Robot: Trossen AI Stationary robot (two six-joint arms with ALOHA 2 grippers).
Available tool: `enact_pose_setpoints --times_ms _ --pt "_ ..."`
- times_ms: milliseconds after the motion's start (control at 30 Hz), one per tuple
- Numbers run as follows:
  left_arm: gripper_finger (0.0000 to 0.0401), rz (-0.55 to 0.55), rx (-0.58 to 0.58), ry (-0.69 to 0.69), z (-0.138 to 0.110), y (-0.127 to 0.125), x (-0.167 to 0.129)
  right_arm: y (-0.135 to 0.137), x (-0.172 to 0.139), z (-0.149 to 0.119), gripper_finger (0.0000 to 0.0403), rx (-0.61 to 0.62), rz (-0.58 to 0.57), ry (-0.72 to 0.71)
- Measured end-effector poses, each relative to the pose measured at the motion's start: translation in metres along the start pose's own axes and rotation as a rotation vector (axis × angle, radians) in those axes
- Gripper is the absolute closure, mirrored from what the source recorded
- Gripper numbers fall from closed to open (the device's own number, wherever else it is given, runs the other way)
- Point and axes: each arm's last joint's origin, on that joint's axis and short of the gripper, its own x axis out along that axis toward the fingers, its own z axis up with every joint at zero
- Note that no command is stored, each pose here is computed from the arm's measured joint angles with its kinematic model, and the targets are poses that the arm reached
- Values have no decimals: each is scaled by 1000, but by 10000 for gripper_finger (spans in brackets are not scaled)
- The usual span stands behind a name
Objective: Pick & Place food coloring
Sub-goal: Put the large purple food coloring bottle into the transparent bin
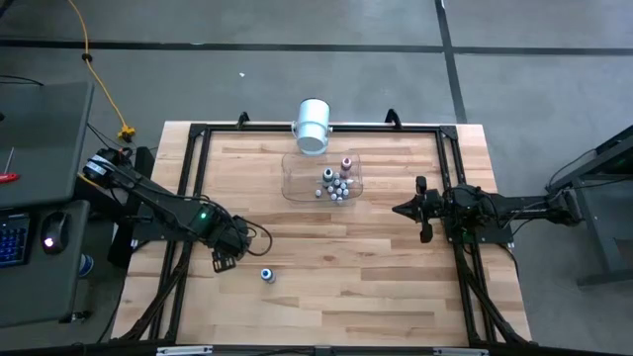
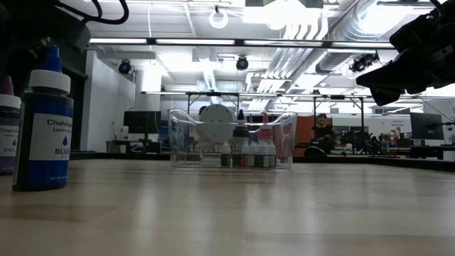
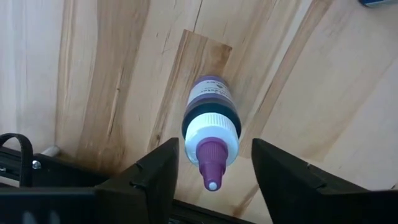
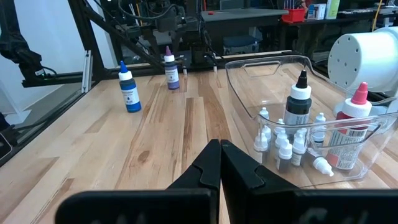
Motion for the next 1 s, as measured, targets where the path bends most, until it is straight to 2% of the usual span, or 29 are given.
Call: enact_pose_setpoints --times_ms 367,800,1000 --pt "279 0 10 -1 0 0 0 0 0 0 402 0 0 0" --pt "287 3 44 -29 2 -1 -1 0 0 0 402 0 0 0" --pt "288 33 72 -60 4 -1 -15 0 0 0 402 0 0 0"
